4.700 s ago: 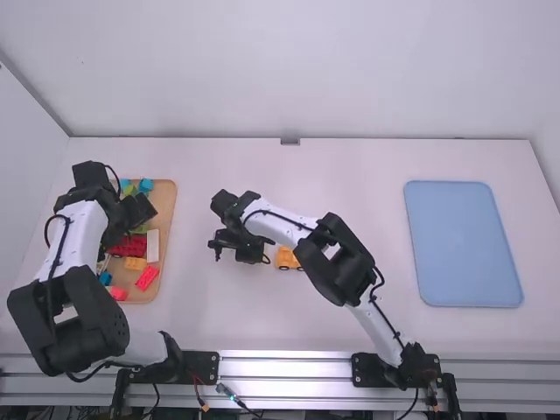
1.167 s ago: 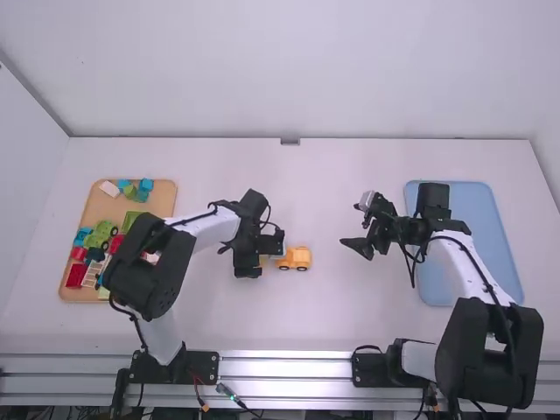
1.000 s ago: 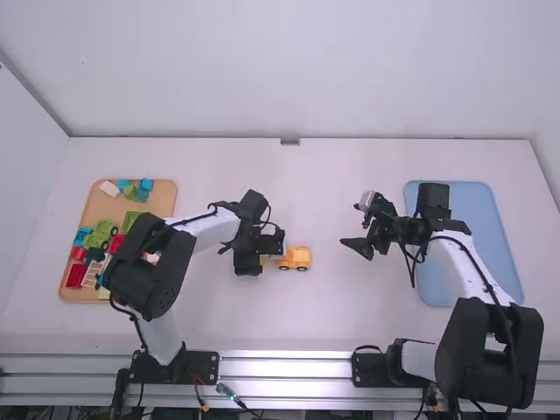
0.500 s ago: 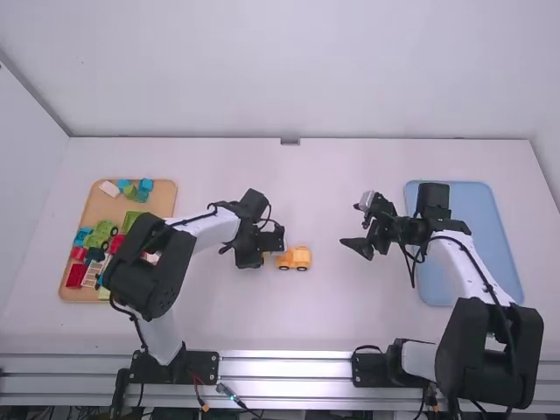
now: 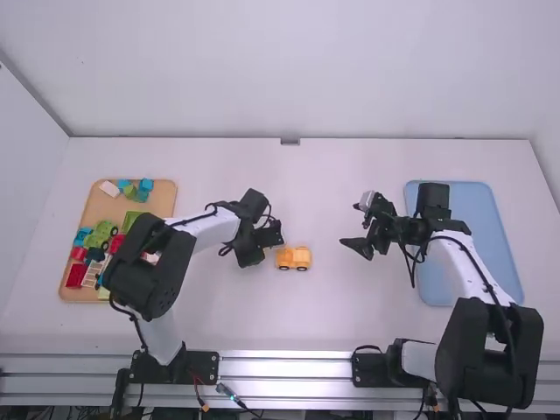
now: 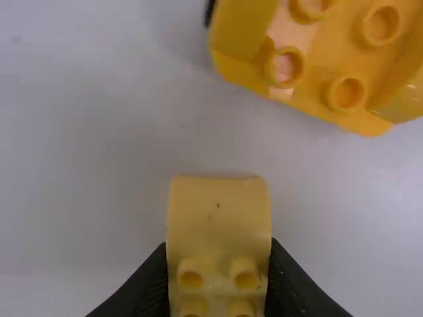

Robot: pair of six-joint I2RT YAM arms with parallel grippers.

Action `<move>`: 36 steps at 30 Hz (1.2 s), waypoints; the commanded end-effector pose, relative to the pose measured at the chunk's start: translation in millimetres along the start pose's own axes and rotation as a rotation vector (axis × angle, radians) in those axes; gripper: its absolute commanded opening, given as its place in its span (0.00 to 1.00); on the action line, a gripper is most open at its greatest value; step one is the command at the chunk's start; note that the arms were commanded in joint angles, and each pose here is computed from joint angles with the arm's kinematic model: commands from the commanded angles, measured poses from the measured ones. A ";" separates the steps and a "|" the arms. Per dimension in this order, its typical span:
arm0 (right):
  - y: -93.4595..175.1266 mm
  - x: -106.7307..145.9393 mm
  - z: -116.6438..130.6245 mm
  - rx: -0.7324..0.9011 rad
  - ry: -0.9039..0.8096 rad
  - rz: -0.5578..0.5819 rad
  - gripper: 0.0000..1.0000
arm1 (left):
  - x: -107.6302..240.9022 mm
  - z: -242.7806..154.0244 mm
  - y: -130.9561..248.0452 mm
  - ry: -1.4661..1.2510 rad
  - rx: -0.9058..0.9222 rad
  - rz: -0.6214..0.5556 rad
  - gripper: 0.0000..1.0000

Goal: Assemble lego blocks to make yellow taxi

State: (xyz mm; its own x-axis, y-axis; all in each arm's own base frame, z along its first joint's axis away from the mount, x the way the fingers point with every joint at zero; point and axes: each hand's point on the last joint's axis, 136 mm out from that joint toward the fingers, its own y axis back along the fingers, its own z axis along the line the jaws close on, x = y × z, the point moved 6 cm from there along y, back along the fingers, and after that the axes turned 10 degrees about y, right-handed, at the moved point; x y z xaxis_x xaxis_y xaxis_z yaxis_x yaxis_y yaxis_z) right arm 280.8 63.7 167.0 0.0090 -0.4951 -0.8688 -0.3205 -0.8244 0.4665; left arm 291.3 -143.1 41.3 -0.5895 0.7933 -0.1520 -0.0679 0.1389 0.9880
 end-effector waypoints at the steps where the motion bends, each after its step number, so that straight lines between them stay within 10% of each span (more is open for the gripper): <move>1: 2.0 -5.1 3.8 -0.005 0.008 -0.030 0.99 | 10.1 7.0 -5.2 0.257 -0.073 0.059 0.02; 12: 2.0 -7.1 3.6 -0.007 0.016 -0.046 0.99 | -1.0 11.1 -5.3 1.387 -0.076 -0.053 0.02; 26: 2.2 -9.0 4.1 -0.012 0.017 -0.063 0.99 | 22.9 -14.9 -3.9 2.477 -0.113 0.155 0.02; 36: 2.1 -9.0 4.1 -0.013 0.017 -0.064 0.99 | 15.9 -2.7 -5.2 2.664 -0.129 0.023 0.03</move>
State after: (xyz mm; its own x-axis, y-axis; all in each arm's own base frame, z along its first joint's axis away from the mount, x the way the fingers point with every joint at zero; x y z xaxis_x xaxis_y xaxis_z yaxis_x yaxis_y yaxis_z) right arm 279.8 66.3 171.2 0.0301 -0.4608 -0.8870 -0.3085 -0.8484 0.4302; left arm 284.6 -138.9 41.4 0.0442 -0.9928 0.1118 -0.0306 0.1105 0.9934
